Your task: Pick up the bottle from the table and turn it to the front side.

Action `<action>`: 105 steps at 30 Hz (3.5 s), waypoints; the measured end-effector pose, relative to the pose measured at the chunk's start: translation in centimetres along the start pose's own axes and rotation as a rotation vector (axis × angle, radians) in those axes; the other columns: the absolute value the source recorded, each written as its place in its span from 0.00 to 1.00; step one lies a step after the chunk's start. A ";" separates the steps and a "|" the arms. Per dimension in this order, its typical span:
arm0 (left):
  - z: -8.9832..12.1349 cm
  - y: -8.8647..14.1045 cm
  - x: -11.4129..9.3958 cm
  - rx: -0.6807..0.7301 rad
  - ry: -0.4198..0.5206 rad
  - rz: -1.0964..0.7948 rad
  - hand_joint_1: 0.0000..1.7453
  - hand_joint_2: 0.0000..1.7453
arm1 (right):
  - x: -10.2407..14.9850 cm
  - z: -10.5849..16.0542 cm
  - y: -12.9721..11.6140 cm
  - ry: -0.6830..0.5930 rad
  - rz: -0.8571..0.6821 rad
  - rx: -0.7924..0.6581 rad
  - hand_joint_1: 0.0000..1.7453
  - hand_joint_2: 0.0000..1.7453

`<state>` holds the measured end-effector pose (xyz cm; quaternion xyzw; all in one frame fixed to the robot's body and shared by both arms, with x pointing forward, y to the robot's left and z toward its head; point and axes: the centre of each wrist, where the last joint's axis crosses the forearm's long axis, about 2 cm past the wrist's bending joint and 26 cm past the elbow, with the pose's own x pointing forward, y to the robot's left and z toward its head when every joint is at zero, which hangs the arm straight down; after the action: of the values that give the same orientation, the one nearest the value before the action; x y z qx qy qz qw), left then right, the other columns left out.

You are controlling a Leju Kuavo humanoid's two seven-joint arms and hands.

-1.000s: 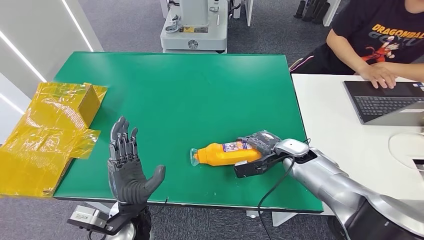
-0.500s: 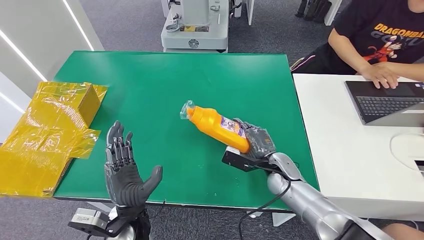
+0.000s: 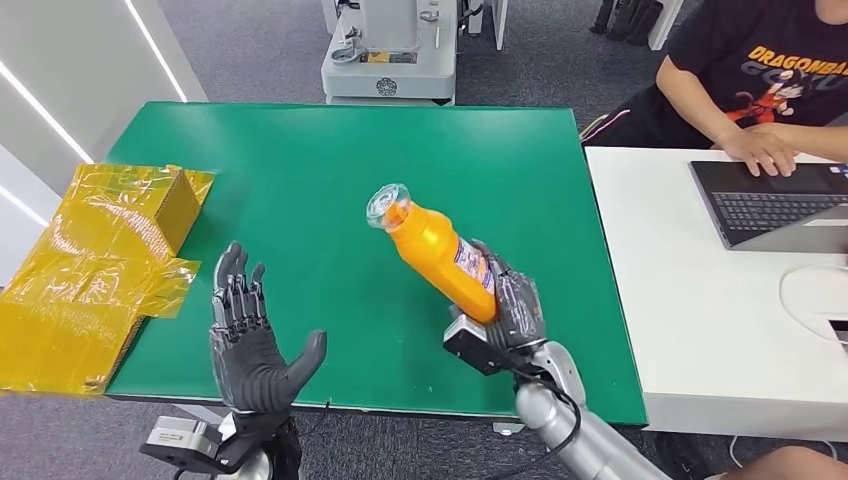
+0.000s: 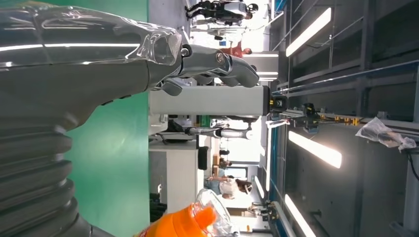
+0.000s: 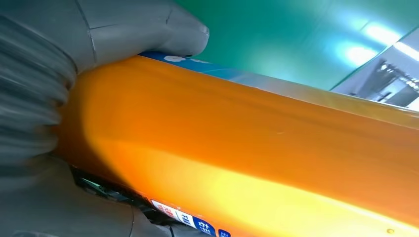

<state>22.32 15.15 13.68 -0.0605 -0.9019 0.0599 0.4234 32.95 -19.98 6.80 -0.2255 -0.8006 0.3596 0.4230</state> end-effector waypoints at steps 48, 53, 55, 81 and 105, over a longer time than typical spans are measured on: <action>0.1 -0.4 -4.1 -0.263 0.278 0.177 0.00 1.00 | 5.0 -1.7 2.2 -0.200 -0.033 0.399 1.00 1.00; 0.3 -0.4 -4.1 -0.261 0.282 0.175 0.00 1.00 | 5.1 -1.8 2.4 -0.201 -0.033 0.408 1.00 1.00; 0.3 -0.3 -4.1 -0.262 0.284 0.173 0.00 1.00 | 5.2 -1.9 2.4 -0.204 -0.034 0.413 1.00 1.00; 0.2 0.1 -4.2 -0.255 0.294 0.154 0.00 1.00 | 5.5 -2.9 3.3 -0.239 -0.077 0.450 1.00 1.00; -0.9 0.2 -4.9 -0.224 0.299 0.141 1.00 1.00 | 6.7 -3.2 4.0 -0.244 -0.162 0.449 1.00 1.00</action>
<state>26.13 14.65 10.49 -0.1784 -0.8236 -0.0209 0.5380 32.26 -11.68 8.40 -0.0161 -0.7613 0.5177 0.3901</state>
